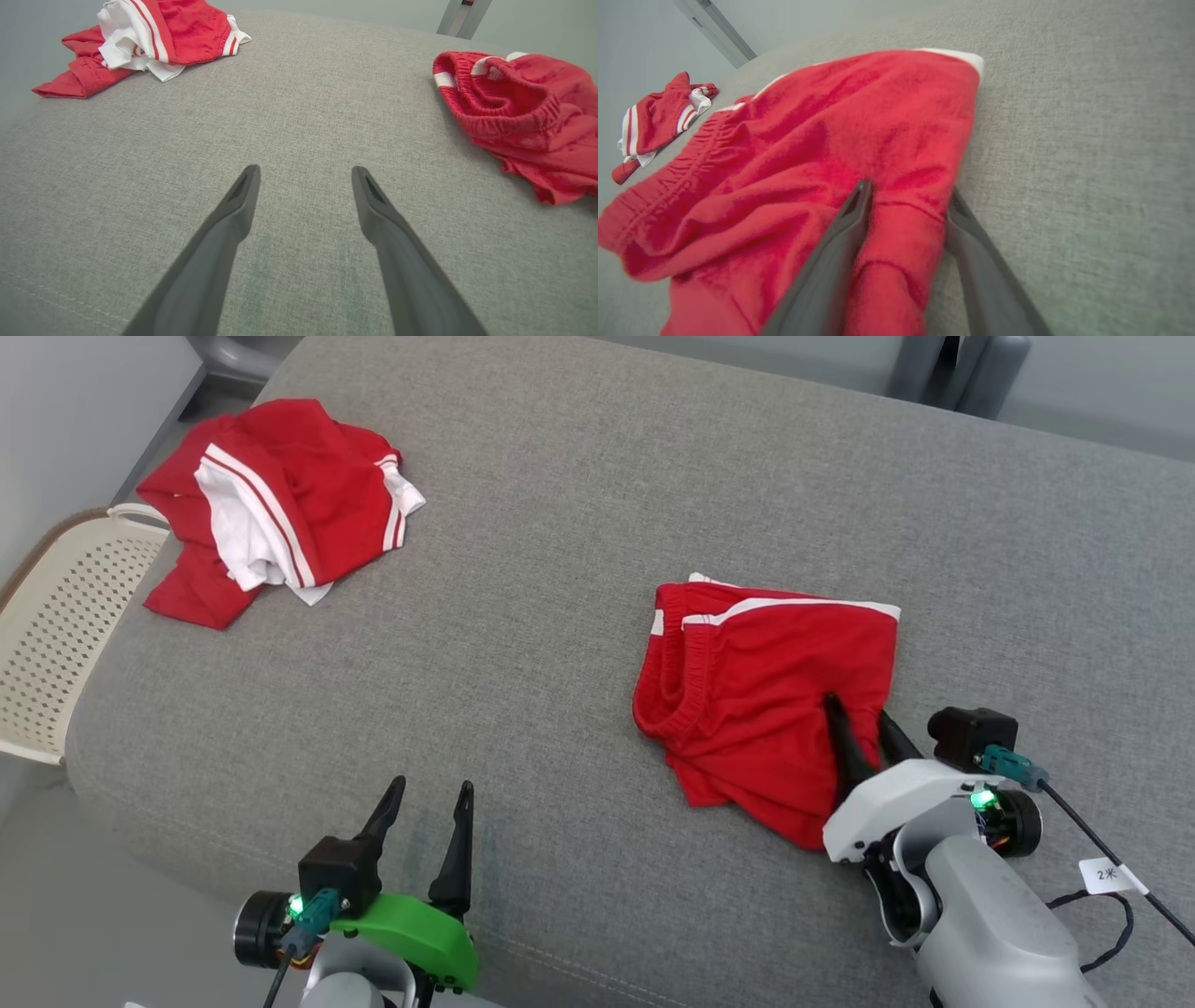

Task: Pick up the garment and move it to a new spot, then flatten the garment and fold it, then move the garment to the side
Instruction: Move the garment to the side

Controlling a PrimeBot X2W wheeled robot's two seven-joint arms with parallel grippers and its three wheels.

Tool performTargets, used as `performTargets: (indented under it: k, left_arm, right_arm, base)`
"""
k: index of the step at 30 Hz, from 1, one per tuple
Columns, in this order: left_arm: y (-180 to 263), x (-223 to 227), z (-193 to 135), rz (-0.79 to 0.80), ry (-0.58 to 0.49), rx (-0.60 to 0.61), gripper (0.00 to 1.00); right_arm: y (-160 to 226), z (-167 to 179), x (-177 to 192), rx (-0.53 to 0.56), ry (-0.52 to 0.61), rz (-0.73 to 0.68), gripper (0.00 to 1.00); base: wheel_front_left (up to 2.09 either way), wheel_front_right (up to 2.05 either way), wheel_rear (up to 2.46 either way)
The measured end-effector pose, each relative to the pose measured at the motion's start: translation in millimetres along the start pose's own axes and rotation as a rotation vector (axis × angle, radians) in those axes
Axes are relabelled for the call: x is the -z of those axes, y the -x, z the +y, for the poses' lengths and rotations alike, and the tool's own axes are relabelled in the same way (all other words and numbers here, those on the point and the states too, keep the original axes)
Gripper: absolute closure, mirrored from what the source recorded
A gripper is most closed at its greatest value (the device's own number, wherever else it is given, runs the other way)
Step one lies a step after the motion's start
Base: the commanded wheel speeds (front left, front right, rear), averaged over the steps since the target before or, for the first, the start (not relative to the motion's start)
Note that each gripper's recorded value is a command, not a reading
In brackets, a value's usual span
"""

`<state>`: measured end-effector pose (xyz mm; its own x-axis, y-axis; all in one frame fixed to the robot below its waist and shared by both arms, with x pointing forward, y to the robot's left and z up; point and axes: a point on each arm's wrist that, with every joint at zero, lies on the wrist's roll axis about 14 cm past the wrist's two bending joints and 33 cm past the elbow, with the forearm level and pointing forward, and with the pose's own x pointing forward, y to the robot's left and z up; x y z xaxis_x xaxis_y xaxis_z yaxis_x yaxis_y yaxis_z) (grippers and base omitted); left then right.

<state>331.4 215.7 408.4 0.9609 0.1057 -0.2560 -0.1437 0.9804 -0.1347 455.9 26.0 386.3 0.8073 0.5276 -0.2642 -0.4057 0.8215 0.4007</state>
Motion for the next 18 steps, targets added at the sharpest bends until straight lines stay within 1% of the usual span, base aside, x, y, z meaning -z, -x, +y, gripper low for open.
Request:
performTargets:
  k: [6,8,10,14,18]
  left_arm:
    - [-8,3,-7,0.011,-0.005,0.025,0.00]
    - [-13,1,-14,0.007,-0.012,0.048,0.00]
    - [-18,0,-22,0.002,-0.015,0.076,0.00]
    - [-32,-1,-47,0.001,-0.038,0.159,0.00]
    - [-49,-8,-86,-0.017,-0.050,0.276,0.00]
  right_arm:
    - [5,-10,-11,0.029,-0.029,-0.049,1.00]
    - [11,-18,-16,0.051,-0.038,-0.068,1.00]
    - [18,-25,-20,0.067,-0.024,-0.083,1.00]
    - [35,-41,-34,0.112,-0.028,-0.130,1.00]
    - [65,-72,-42,0.210,-0.036,-0.169,1.00]
  base:
    - [0.00,0.00,0.00]
    - [0.00,0.00,0.00]
    - [0.00,0.00,0.00]
    - [0.00,0.00,0.00]
    - [0.00,0.00,0.00]
